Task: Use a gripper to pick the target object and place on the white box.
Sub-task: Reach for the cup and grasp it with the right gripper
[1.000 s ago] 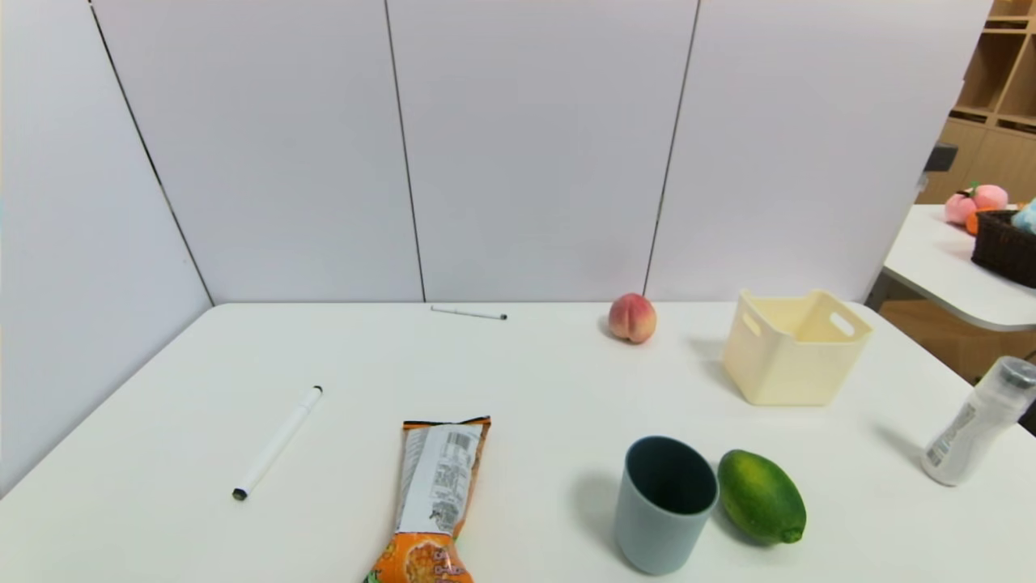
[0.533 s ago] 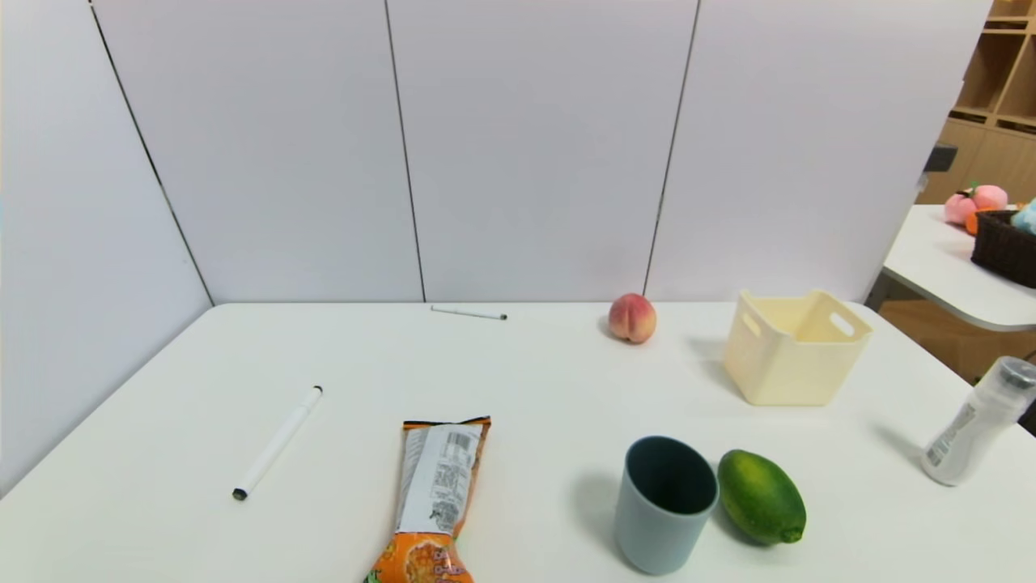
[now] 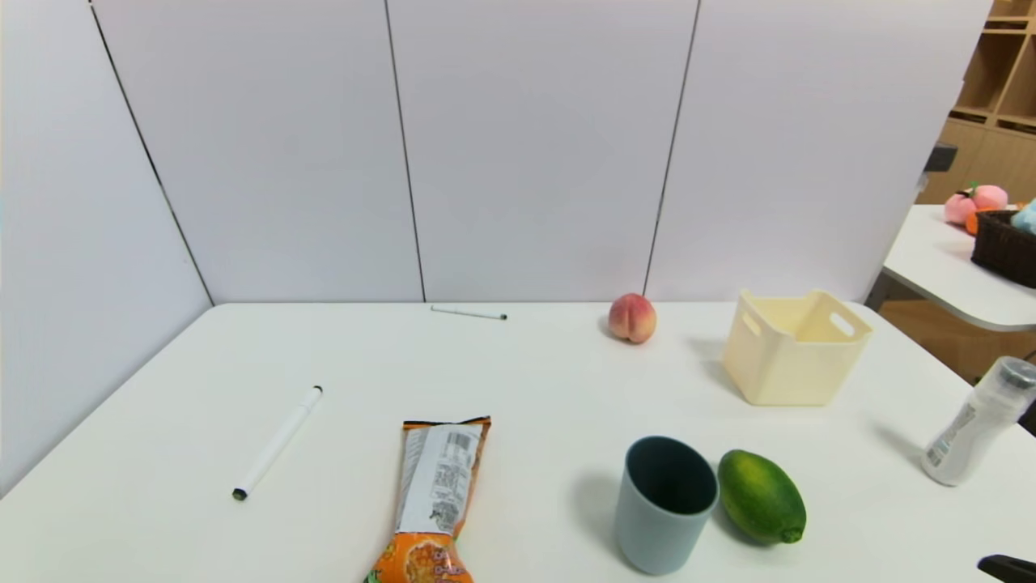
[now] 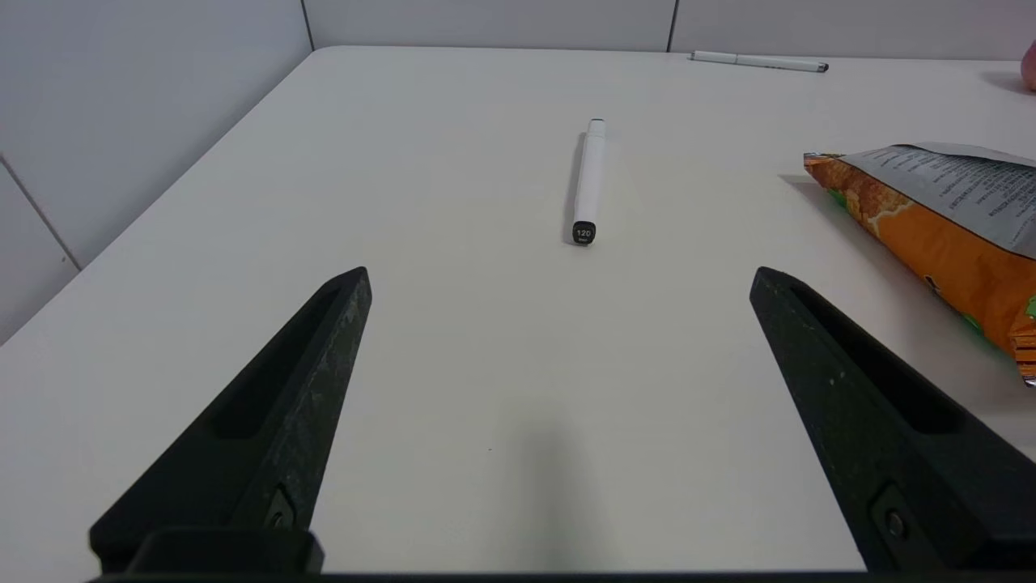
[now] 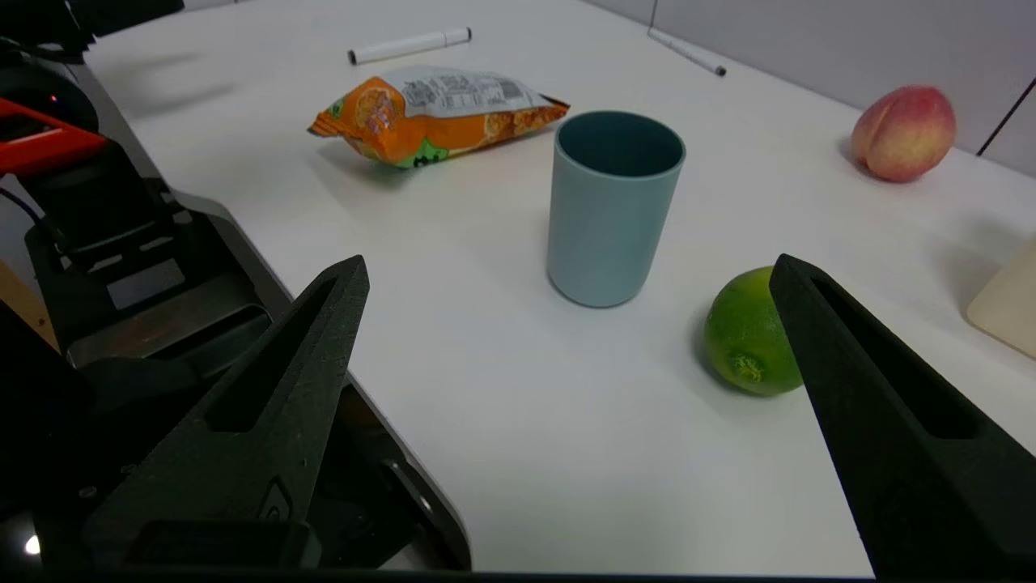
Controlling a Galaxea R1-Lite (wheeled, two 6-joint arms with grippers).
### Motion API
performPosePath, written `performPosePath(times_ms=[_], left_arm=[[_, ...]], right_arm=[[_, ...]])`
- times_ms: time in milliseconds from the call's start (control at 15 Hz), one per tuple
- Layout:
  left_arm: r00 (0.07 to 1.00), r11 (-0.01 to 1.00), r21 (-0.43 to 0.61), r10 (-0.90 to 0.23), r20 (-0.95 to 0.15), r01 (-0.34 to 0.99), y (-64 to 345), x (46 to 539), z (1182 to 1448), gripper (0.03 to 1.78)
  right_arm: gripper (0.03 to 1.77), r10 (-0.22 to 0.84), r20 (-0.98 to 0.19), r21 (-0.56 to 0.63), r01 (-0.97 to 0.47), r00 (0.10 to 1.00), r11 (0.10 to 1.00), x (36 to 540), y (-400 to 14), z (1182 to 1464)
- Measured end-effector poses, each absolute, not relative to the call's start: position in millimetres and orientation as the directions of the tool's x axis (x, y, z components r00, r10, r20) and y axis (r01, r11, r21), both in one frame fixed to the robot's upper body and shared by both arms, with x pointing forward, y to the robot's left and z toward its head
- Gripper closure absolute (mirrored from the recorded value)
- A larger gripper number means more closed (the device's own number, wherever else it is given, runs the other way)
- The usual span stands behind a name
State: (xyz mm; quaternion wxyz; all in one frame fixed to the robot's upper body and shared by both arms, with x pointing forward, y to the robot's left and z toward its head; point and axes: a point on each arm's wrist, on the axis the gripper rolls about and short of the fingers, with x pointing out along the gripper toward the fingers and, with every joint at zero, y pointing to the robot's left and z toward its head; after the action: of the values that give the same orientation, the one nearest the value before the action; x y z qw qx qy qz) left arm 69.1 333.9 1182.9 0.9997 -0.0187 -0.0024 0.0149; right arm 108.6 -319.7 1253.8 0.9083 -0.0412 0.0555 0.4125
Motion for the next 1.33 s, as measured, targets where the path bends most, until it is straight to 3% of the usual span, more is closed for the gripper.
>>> performPosePath(times_ms=[667, 1333], left_arm=[[1.000, 0.999, -0.037, 0.030, 0.004, -0.030, 334, 69, 1183, 0.12], [1.000, 0.999, -0.038, 0.030, 0.004, -0.030, 334, 69, 1183, 0.12]], right_arm=[[0.09, 0.820, -0.350, -0.053, -0.884, 0.452, 0.464, 206, -299, 1263], [0.09, 0.827, -0.479, 0.077, -0.925, 0.294, 0.373, 261, -275, 1222]])
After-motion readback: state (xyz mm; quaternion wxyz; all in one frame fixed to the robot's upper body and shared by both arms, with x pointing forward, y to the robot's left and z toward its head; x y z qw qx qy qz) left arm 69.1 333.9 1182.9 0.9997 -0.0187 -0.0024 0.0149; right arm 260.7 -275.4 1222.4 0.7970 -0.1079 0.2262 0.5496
